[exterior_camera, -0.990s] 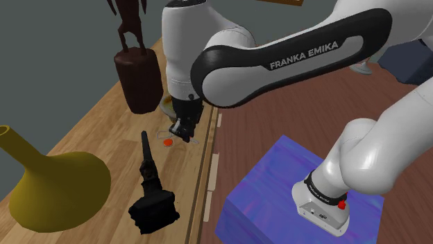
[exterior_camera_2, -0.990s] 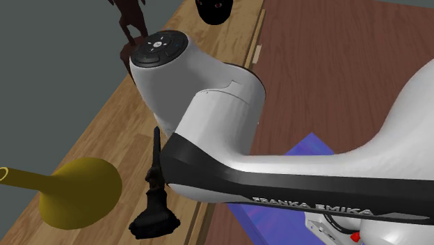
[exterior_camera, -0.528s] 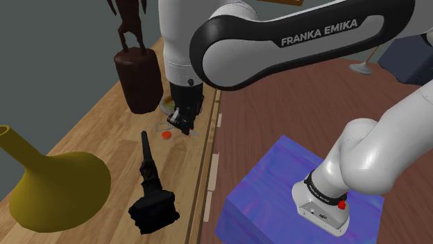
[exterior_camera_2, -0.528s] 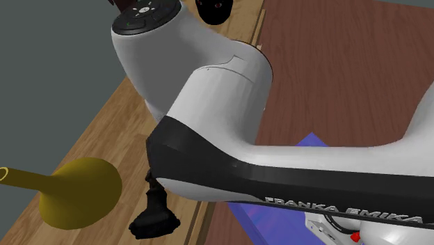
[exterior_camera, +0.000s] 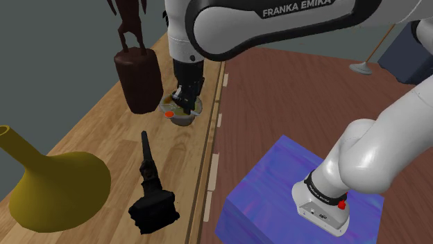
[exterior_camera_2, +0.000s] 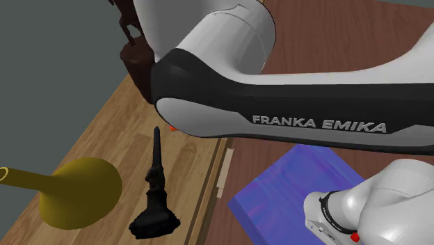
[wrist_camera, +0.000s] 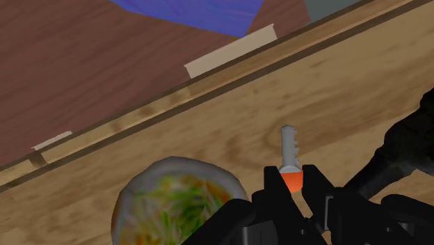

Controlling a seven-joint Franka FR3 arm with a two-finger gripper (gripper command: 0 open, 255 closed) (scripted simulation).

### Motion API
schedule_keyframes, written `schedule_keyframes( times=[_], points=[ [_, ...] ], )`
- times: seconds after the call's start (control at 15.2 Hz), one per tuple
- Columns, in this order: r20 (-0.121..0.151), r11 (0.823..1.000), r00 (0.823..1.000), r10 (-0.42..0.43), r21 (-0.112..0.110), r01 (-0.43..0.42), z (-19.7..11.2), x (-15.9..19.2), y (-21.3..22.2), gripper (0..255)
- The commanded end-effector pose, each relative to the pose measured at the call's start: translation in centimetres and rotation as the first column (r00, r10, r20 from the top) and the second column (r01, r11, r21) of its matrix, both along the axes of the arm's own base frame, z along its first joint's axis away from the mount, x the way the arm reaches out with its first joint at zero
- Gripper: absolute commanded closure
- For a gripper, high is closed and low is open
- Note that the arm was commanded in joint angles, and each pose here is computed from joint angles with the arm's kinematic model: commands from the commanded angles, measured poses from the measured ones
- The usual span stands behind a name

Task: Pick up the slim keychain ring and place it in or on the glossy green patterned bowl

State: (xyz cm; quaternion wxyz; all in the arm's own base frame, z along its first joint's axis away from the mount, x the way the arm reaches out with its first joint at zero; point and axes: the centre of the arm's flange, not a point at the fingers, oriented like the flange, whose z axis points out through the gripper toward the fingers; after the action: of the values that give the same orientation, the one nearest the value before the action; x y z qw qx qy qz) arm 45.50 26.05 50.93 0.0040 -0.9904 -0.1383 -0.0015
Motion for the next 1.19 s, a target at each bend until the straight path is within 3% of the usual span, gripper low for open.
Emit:
schedule_keyframes(
  times=[0.0, 0.4, 1.12],
  points=[
    [0.0, 1.0, 1.0, 0.001, 0.0, -0.001, 0.1, 2.0, -1.6, 255],
    [0.0, 1.0, 1.0, 0.001, 0.0, -0.001, 0.4, 7.9, -6.9, 255],
    [0.0, 1.0, 1.0, 0.001, 0.0, -0.001, -4.9, 8.2, -7.2, 255]
  ],
)
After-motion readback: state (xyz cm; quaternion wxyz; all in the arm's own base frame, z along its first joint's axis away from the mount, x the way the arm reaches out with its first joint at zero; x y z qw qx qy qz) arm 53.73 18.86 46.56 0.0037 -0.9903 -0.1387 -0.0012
